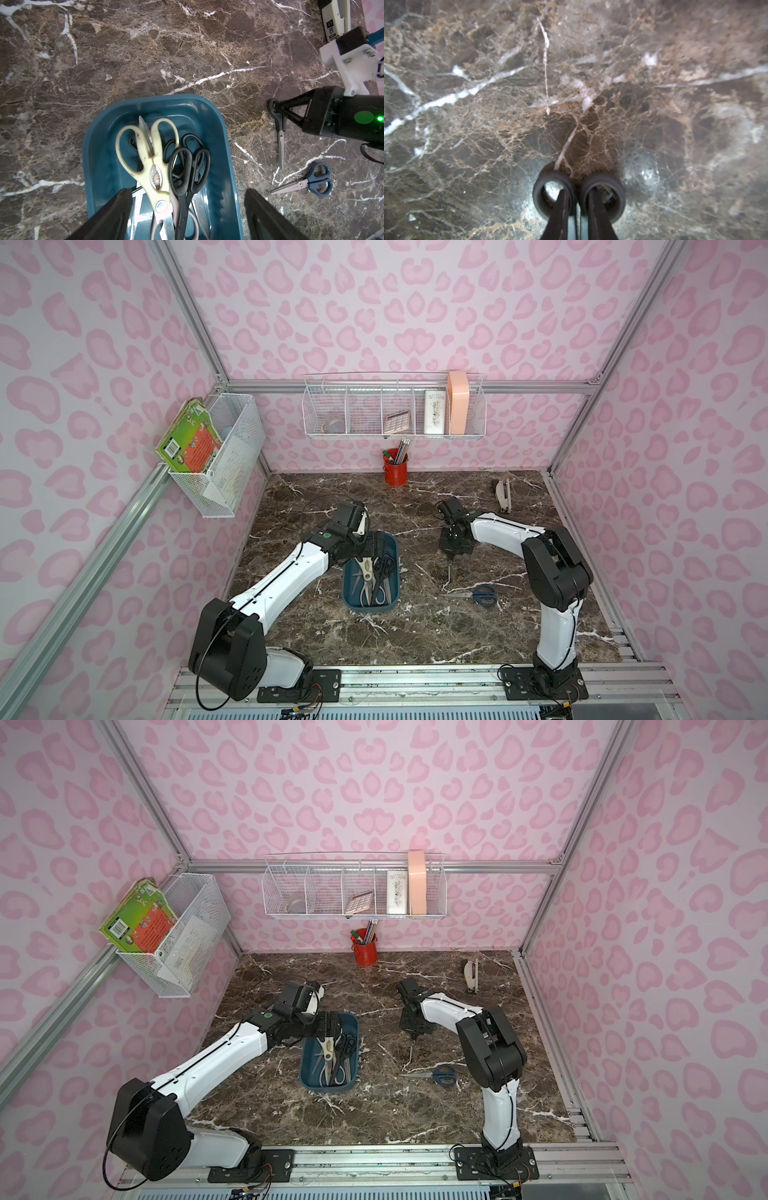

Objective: Put the scissors into the storage box
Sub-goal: Pick up the scissors from the center of the board, then place the scissors in the storage box.

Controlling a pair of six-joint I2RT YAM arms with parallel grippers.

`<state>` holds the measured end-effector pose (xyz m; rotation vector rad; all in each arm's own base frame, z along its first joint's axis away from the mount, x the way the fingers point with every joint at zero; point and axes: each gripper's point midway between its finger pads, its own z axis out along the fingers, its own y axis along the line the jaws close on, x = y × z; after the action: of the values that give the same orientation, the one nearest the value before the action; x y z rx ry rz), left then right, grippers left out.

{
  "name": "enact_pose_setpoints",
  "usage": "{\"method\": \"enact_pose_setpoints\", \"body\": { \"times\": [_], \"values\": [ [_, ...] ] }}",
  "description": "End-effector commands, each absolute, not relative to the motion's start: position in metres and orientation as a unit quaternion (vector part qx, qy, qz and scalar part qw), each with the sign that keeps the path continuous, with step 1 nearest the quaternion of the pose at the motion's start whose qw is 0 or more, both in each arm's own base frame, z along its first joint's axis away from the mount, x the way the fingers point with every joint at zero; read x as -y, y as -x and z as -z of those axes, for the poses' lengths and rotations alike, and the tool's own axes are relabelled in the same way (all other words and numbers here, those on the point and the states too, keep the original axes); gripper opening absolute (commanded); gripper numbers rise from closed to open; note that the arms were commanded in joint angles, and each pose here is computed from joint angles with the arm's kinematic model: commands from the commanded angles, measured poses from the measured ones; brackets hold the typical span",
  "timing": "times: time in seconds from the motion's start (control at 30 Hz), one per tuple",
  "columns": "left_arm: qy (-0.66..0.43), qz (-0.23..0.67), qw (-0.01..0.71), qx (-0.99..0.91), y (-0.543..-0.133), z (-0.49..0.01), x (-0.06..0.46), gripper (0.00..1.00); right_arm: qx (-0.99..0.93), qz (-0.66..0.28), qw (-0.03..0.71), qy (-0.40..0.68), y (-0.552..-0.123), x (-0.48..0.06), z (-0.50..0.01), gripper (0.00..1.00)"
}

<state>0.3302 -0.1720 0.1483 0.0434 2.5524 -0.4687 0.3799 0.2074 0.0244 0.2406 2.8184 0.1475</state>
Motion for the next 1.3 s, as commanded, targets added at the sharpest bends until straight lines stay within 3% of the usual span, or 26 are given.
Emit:
{"method": "enact_pose_setpoints", "body": {
  "times": [0.0,0.4,0.73,1.0,1.27],
  "values": [
    [-0.020,0.172,0.272,-0.947,-0.331,-0.150,0.171,0.90,-0.984,-0.041,0.153,-0.079,-0.378,-0.199,-0.036,0.06],
    [-0.014,0.176,0.265,-0.948,-0.332,-0.145,0.171,0.90,-0.975,-0.089,0.193,-0.066,-0.394,-0.218,-0.094,0.06],
    [0.040,0.193,0.277,-0.940,-0.349,-0.176,0.132,0.90,-0.953,-0.198,0.229,0.030,-0.358,-0.339,-0.154,0.07],
    [0.095,0.163,0.305,-0.934,-0.356,-0.177,0.084,0.91,-0.934,-0.258,0.220,0.113,-0.327,-0.424,-0.142,0.09],
    [0.109,0.166,0.308,-0.931,-0.357,-0.177,0.077,0.91,-0.941,-0.237,0.189,0.148,-0.306,-0.456,-0.101,0.10]
  ]
}}
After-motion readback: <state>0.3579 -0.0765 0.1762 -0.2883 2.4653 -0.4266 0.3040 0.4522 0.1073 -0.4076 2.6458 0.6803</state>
